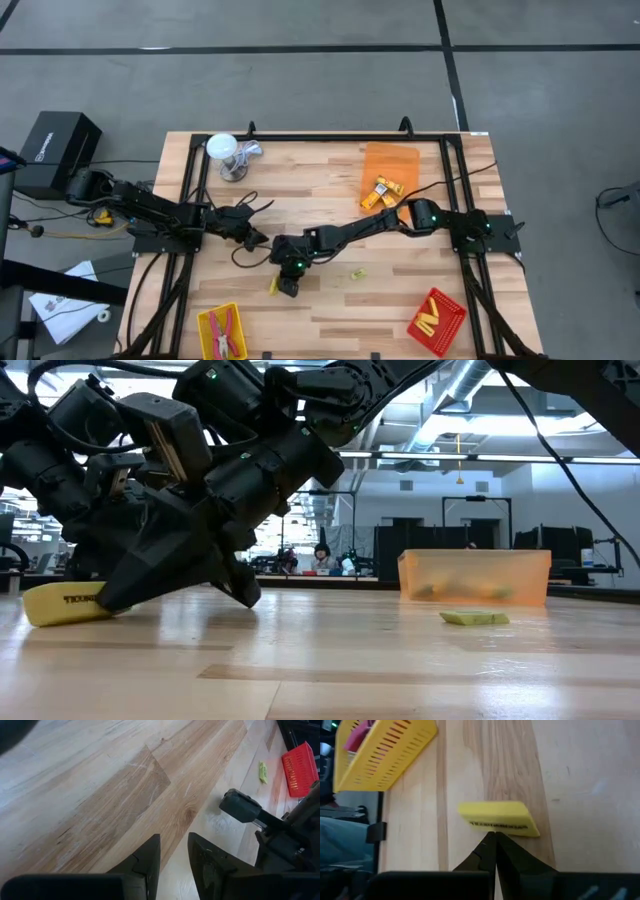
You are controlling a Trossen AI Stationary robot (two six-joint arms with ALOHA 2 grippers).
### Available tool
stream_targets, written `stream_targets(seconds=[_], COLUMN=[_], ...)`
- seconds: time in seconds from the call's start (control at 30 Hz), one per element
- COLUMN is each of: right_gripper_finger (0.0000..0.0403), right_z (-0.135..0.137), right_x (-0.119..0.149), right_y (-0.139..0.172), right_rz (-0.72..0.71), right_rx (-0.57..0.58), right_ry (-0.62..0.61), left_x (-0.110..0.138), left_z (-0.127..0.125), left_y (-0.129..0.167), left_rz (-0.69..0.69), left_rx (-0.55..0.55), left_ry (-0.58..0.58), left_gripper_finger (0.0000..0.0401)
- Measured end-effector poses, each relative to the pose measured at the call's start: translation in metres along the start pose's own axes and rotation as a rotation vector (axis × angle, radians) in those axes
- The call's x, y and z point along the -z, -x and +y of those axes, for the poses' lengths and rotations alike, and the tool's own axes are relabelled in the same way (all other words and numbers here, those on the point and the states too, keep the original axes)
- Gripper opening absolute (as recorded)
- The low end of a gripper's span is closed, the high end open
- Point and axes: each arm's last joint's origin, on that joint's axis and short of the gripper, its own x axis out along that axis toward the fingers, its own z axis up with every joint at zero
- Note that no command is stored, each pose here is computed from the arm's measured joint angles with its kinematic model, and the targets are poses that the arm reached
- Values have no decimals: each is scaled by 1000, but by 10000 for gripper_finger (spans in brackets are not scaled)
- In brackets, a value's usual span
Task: Pick & Place School Supplies
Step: Put the yellow eraser into the red bin
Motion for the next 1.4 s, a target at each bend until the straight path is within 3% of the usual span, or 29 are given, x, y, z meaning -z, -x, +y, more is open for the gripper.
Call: stream_targets(seconds=[0.43,0.6,1.07,1.4], right_gripper_finger=[0,0,0,0], right_z=[1,14,9,10], right_x=[-1,-13,-32,-21], right_y=[1,15,24,20], right_rz=[-20,-104,-240,-189], right_rx=[4,-43,-84,46], right_ry=[2,44,75,163], left_x=[0,0,0,0], left_z=[0,0,0,1], left_y=[0,0,0,0], left_rz=[8,7,5,-11], left_rx=[6,6,4,-16], left_ry=[-2,-11,-11,-31], left_gripper_finger=[95,95,95,95])
